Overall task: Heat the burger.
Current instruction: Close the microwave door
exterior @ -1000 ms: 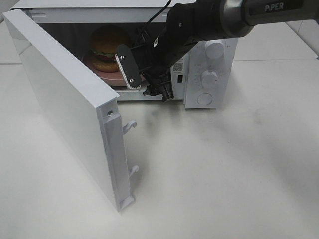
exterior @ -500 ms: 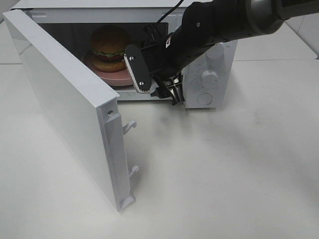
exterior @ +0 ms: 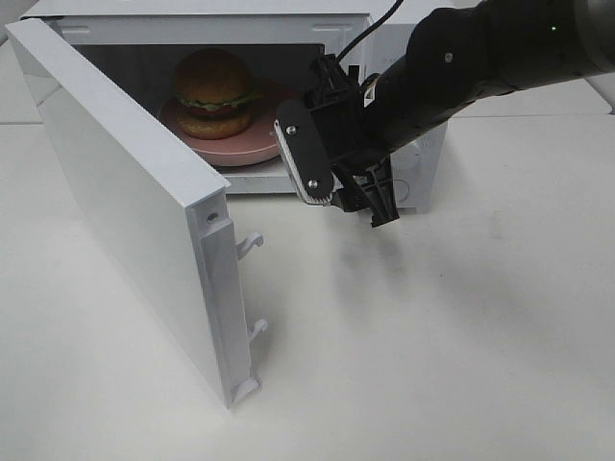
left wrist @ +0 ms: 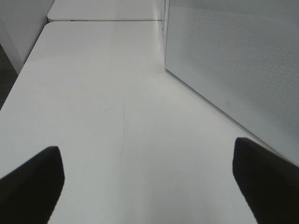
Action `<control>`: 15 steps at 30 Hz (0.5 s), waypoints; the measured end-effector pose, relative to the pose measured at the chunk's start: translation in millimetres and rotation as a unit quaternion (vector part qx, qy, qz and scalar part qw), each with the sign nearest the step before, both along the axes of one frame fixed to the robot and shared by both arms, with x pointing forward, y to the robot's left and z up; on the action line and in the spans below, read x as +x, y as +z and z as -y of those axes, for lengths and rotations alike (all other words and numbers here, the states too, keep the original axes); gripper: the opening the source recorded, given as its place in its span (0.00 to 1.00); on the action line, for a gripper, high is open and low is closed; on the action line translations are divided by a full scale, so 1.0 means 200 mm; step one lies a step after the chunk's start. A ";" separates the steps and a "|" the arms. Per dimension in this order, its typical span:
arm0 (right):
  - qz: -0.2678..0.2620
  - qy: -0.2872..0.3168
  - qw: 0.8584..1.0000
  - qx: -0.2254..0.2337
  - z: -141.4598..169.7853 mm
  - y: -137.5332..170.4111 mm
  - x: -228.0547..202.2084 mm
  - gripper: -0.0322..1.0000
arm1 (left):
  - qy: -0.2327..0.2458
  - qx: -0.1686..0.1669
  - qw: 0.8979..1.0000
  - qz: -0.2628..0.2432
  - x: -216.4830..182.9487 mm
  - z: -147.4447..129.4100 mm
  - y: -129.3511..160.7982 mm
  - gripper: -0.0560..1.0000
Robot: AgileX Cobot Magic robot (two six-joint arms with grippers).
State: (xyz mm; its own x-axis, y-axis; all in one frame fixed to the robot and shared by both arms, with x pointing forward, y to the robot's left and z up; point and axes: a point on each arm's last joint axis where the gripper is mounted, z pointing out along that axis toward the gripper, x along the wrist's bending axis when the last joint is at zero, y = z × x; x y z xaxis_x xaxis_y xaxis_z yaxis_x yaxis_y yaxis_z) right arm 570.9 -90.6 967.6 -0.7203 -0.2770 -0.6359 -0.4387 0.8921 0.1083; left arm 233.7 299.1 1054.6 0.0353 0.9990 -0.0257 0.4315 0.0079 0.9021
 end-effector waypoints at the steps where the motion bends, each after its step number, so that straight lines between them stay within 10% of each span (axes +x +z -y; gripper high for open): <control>1: 0.000 0.000 1.000 0.000 0.00 0.00 0.00 0.78 | 0.000 0.000 1.000 0.000 0.00 0.00 0.00 0.90; 15: -0.005 -0.012 1.000 0.009 0.13 0.08 -0.21 0.78 | 0.000 0.000 1.000 0.000 0.00 0.00 0.00 0.90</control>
State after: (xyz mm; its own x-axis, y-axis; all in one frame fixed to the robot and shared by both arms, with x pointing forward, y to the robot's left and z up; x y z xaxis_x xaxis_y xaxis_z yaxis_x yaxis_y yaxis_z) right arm 529.3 -117.0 983.1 -0.7326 -0.2481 -0.6338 -0.4160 0.9002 0.1284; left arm 233.7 299.1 1054.6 0.0353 0.9990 -0.0257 0.4315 0.0079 0.9021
